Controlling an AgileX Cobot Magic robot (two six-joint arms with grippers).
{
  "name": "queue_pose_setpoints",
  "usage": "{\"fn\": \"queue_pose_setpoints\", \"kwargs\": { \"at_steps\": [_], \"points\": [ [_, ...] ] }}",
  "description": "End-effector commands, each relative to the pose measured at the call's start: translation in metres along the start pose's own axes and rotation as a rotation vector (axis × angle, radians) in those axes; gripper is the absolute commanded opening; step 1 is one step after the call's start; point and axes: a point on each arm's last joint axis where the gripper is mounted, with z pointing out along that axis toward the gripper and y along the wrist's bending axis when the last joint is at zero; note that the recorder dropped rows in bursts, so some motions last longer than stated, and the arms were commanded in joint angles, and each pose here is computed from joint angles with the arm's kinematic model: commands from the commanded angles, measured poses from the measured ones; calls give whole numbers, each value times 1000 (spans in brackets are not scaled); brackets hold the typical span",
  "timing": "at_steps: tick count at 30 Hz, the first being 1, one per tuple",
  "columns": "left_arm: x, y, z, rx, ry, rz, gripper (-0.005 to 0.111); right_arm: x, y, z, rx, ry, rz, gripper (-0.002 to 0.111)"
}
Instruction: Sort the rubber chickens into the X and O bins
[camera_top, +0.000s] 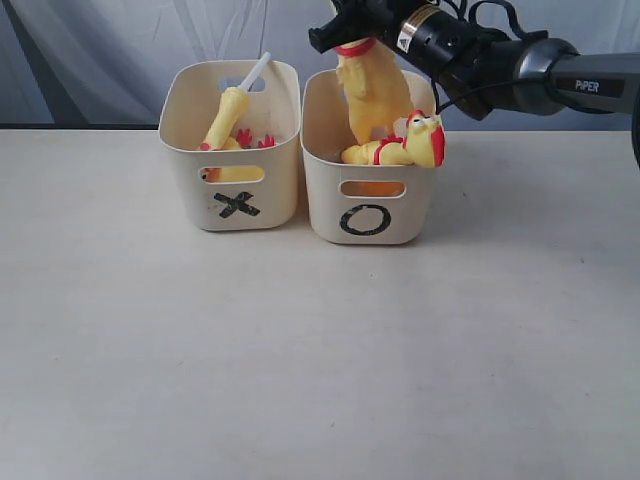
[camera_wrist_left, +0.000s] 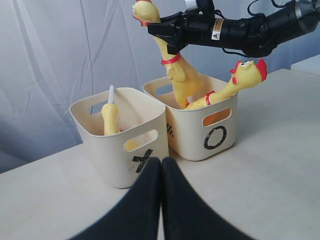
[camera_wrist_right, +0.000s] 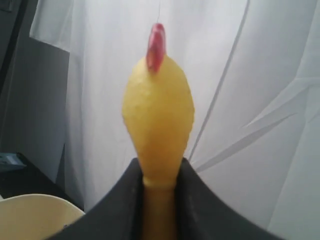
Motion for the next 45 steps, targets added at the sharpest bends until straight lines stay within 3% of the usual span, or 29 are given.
{"fn": "queue_pose_setpoints", "kwargs": {
  "at_steps": [1, 6, 12, 16, 18, 27, 35, 39, 45],
  "points": [
    [-2, 0, -2, 1, -12, -3, 0, -6, 0, 1, -33, 10, -71, -1],
    [-2, 0, -2, 1, -12, -3, 0, -3, 7, 0, -103, 31, -162, -1],
    [-2, 0, -2, 1, -11, -3, 0, -5, 7, 0, -108, 18, -49, 0],
    [-2, 0, -2, 2, -10, -3, 0, -6, 8, 0, -110, 12, -15, 26],
    [-2, 0, -2, 1, -10, -1, 0, -6, 8, 0, -110, 13, 4, 32],
    [-2, 0, -2, 1, -10, 1, 0, -15, 11, 0, -153, -84, 96, 35],
    [-1, 0, -2, -1, -7, 6, 0, -3, 23, -3, -286, 26, -195, 34],
    [-1, 0, -2, -3, -6, 12, 0, -4, 25, -4, -320, 29, -207, 35],
    [-1, 0, -2, -4, -5, 13, 0, -12, 23, -4, -309, 30, -158, 69]
  ]
}}
